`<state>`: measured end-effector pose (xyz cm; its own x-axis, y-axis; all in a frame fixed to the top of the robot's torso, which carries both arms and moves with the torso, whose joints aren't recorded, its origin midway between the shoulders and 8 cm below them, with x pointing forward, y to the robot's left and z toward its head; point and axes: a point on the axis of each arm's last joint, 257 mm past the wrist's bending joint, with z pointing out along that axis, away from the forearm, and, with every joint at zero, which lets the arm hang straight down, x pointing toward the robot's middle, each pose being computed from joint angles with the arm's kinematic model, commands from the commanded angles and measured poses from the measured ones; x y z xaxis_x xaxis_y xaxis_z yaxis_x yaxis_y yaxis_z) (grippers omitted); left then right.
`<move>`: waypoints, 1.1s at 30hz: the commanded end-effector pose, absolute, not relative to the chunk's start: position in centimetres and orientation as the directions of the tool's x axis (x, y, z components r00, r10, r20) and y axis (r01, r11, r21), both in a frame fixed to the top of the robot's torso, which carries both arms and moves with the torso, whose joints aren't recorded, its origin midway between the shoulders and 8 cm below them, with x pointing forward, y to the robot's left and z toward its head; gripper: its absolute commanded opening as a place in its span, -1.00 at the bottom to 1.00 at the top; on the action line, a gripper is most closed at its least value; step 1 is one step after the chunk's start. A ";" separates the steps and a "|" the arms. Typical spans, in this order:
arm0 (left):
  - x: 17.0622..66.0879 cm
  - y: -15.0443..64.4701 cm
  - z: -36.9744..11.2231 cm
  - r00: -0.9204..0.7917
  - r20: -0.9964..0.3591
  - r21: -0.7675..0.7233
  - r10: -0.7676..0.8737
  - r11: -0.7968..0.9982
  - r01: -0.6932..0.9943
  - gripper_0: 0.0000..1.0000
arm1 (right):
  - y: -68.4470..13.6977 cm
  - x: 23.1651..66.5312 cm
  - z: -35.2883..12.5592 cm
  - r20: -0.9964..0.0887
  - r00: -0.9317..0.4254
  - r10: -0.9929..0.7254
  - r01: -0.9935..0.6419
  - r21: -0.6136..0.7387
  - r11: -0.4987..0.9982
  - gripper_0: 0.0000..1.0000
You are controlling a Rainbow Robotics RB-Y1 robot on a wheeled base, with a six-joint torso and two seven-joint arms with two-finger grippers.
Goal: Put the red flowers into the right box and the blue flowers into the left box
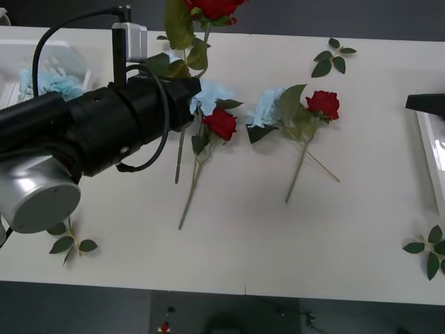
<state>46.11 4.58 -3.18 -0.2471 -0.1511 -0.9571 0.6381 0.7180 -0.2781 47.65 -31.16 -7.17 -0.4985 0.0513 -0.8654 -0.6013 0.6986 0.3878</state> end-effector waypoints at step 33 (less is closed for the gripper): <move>41.7 -0.4 1.0 -0.255 -0.842 -0.329 -0.475 0.078 0.941 -1.00 | -8.6 39.0 -4.9 -0.885 -0.454 0.102 -0.819 0.460 0.343 1.00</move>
<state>42.18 0.91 -1.44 -0.2466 -0.4270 -0.8700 0.9359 0.1282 -0.3282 39.13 -10.20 -6.59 -0.5032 0.0965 -0.8587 -0.7786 0.3806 0.4990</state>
